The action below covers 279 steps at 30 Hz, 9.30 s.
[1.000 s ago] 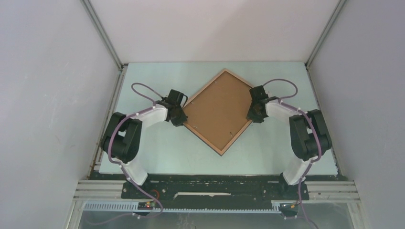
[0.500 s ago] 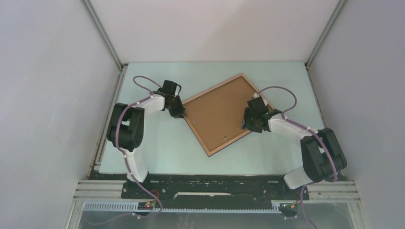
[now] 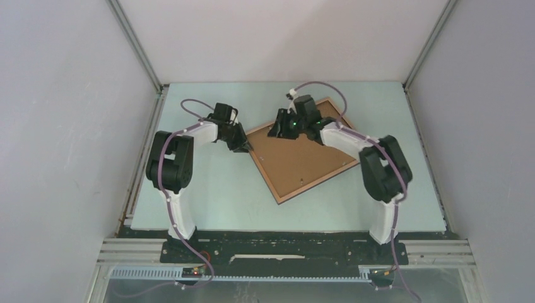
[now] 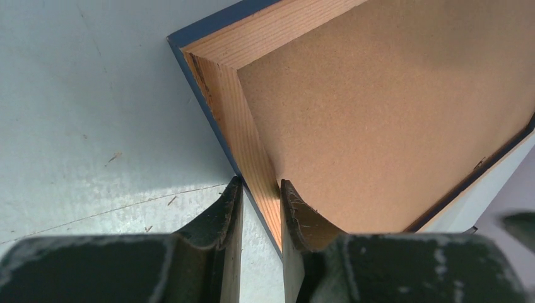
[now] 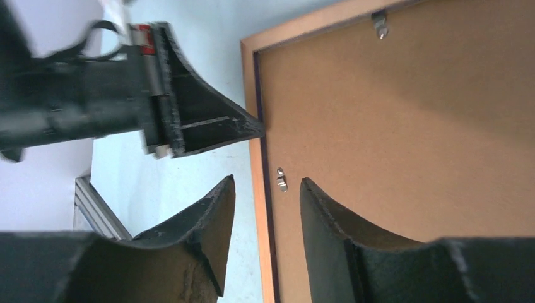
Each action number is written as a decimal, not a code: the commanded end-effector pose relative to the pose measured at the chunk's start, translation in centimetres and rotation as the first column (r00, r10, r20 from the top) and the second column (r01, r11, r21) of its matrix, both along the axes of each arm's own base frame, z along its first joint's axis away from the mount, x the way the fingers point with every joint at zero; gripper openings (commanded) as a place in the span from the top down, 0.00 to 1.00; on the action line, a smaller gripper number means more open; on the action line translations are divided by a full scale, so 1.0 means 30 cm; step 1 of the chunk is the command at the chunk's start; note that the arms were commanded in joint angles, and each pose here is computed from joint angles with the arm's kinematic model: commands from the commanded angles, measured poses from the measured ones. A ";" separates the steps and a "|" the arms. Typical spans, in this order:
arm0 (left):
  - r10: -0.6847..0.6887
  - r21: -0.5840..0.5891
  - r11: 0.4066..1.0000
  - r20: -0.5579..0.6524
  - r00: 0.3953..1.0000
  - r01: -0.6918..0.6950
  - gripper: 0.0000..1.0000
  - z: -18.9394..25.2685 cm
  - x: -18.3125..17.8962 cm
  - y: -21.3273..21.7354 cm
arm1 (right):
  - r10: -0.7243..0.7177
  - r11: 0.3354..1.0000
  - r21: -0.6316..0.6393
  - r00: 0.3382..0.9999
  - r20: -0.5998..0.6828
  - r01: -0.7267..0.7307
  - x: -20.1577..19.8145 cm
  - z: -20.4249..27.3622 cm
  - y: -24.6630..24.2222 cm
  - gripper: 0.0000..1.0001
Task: Put the photo into the frame
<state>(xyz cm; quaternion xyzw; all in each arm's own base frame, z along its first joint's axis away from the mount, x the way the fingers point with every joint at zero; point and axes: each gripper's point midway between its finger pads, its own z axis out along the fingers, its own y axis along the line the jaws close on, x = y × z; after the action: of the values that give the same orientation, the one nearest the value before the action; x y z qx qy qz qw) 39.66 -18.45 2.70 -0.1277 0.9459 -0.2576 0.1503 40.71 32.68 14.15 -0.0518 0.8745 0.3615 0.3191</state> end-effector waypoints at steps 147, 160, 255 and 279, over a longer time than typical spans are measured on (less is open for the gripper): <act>-0.062 0.038 0.998 0.126 0.990 0.058 0.99 0.115 0.084 0.021 | 0.267 0.959 0.180 0.908 -0.323 -0.218 -0.070 -0.380 0.288 0.77; -0.058 0.038 0.998 0.125 0.990 0.054 0.99 0.117 0.086 0.027 | 0.278 0.959 0.148 0.904 -0.325 -0.242 -0.117 -0.391 0.282 0.78; 0.306 -0.016 0.949 0.302 0.903 -0.316 0.33 0.375 -0.306 0.013 | -0.216 0.951 -0.150 0.926 0.309 0.271 -0.280 0.084 -0.383 0.04; 0.360 0.096 0.930 -0.035 0.932 -0.355 0.47 0.065 -0.438 -0.248 | -0.258 0.962 -0.030 0.942 0.216 0.270 -0.260 0.010 -0.441 0.09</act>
<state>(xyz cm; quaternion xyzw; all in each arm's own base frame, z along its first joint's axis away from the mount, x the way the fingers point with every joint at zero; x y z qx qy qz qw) 26.68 -24.61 4.66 -0.2522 0.9377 -0.1482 0.1876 32.49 19.08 13.29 0.0153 0.8585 0.2660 0.4381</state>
